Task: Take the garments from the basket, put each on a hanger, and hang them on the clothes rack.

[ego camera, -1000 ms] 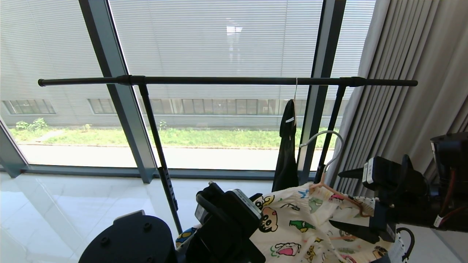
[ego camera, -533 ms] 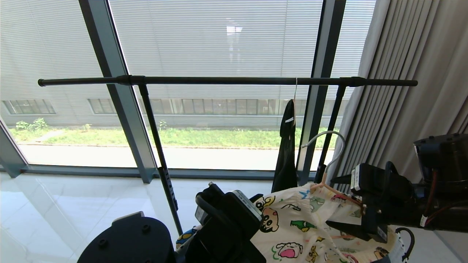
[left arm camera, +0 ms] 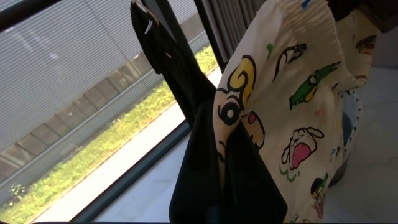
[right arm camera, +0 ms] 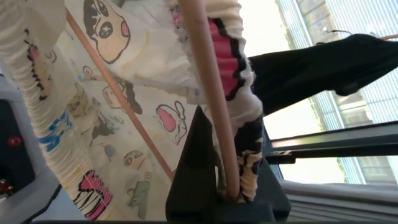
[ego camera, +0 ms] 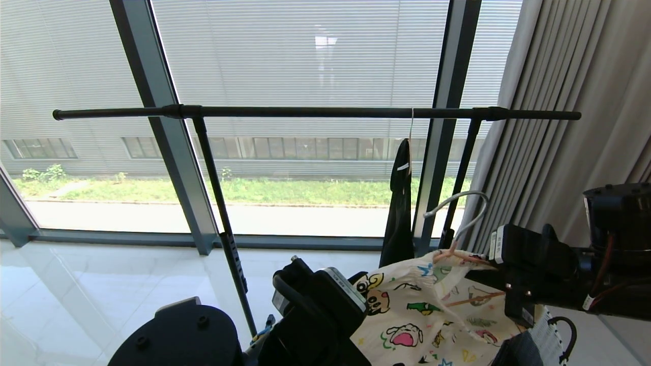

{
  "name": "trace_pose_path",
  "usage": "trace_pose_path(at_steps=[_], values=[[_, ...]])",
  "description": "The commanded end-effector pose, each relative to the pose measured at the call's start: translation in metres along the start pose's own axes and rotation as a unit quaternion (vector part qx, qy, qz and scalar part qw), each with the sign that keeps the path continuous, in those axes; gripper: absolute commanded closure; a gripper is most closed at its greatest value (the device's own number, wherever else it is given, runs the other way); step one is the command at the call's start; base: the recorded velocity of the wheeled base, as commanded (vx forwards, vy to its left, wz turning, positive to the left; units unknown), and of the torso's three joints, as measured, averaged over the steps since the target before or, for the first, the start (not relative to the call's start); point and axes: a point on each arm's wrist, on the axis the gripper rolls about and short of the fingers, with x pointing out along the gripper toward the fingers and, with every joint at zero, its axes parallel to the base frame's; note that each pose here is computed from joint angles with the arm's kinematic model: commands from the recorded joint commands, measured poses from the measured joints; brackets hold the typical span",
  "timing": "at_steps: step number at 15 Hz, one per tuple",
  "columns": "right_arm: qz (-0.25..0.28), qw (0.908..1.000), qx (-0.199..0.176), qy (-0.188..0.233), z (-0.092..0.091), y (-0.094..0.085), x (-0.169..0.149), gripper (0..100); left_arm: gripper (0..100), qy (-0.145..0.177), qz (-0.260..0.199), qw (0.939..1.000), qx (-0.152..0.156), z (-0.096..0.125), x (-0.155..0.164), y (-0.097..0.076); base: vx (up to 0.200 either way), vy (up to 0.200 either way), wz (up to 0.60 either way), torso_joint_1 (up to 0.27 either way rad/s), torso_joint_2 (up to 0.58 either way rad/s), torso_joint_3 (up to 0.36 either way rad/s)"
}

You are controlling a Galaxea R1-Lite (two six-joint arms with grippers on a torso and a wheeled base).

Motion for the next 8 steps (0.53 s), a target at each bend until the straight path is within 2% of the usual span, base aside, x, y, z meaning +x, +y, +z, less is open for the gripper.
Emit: trace_pose_path(at_steps=[1,2,5,8], values=[[-0.004,0.9999,-0.014,-0.007,-0.001,0.002,-0.002,100,100,-0.002,-0.002,1.0000,-0.001,0.000,0.000,-0.001,0.000,0.000,0.00,0.000,0.00,0.000],[-0.010,0.9995,-0.028,-0.013,-0.002,0.003,-0.002,100,0,-0.007,-0.002,1.0000,-0.003,0.002,-0.001,-0.002,0.000,0.000,0.00,0.000,0.00,0.000],[-0.040,0.9972,-0.049,-0.038,-0.003,0.002,-0.003,100,0,0.002,-0.001,1.0000,0.002,-0.005,-0.007,-0.001,0.000,0.000,0.00,0.000,0.00,0.000],[-0.065,0.9958,-0.049,-0.042,-0.008,-0.003,-0.008,100,0,0.028,0.000,0.9996,0.007,-0.019,-0.023,0.006,0.000,0.000,0.00,0.000,0.00,0.000]])
